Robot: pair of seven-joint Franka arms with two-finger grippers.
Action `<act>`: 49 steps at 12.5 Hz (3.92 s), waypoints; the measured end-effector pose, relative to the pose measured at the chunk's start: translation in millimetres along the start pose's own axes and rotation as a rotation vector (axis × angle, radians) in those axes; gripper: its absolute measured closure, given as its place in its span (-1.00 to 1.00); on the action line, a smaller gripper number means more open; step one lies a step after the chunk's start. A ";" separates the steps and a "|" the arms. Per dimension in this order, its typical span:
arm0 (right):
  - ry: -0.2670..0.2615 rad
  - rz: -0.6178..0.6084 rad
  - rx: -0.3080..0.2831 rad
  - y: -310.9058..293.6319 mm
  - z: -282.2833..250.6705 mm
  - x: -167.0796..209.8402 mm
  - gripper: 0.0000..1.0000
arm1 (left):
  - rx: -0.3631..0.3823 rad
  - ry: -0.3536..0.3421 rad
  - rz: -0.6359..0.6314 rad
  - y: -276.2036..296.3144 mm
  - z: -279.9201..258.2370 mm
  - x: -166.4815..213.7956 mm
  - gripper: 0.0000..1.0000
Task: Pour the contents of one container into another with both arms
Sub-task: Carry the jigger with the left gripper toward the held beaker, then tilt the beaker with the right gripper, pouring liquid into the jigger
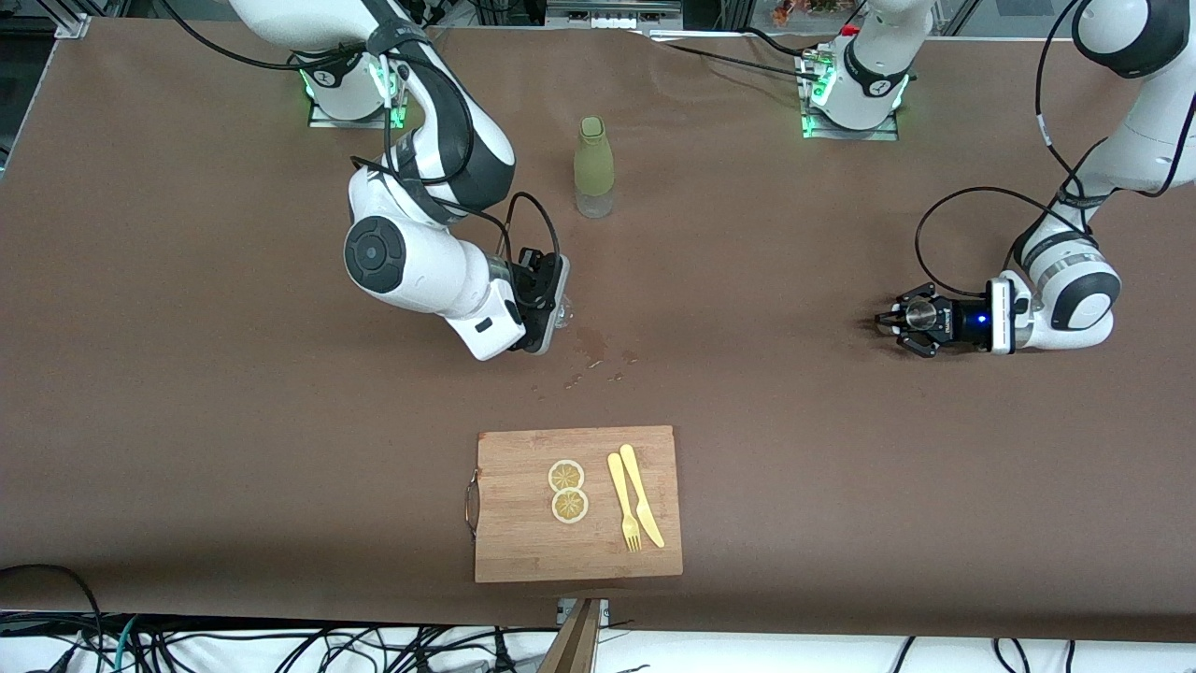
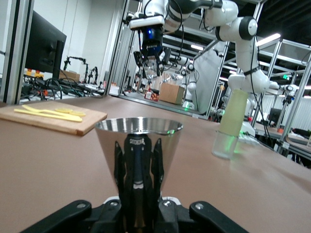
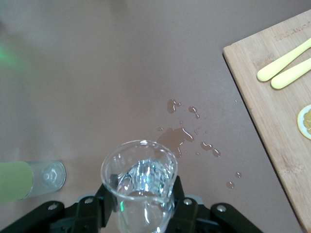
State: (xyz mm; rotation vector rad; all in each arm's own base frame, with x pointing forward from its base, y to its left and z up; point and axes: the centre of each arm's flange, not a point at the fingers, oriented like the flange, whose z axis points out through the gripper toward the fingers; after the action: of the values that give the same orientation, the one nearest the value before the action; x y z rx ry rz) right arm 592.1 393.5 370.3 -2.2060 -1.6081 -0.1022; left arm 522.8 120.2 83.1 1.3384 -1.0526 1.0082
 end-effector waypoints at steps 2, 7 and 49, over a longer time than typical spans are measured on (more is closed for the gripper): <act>0.003 0.000 -0.003 0.0 -1.9 1.2 0.01 | 0.005 0.007 -0.009 -5.8 31.0 4.3 0.82; 0.003 0.005 -0.008 2.1 -3.7 0.1 0.01 | 0.019 0.020 -0.048 -14.0 132.2 16.9 0.82; -0.331 0.001 -0.181 -82.3 81.8 55.2 0.01 | 0.374 0.045 0.029 51.1 492.7 6.8 0.82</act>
State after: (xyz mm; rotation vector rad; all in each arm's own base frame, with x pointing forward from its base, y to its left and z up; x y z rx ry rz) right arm 519.8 493.6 334.7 -2.4646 -1.8325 0.1297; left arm 471.4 -372.5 85.3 1.5946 -0.8780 1.2964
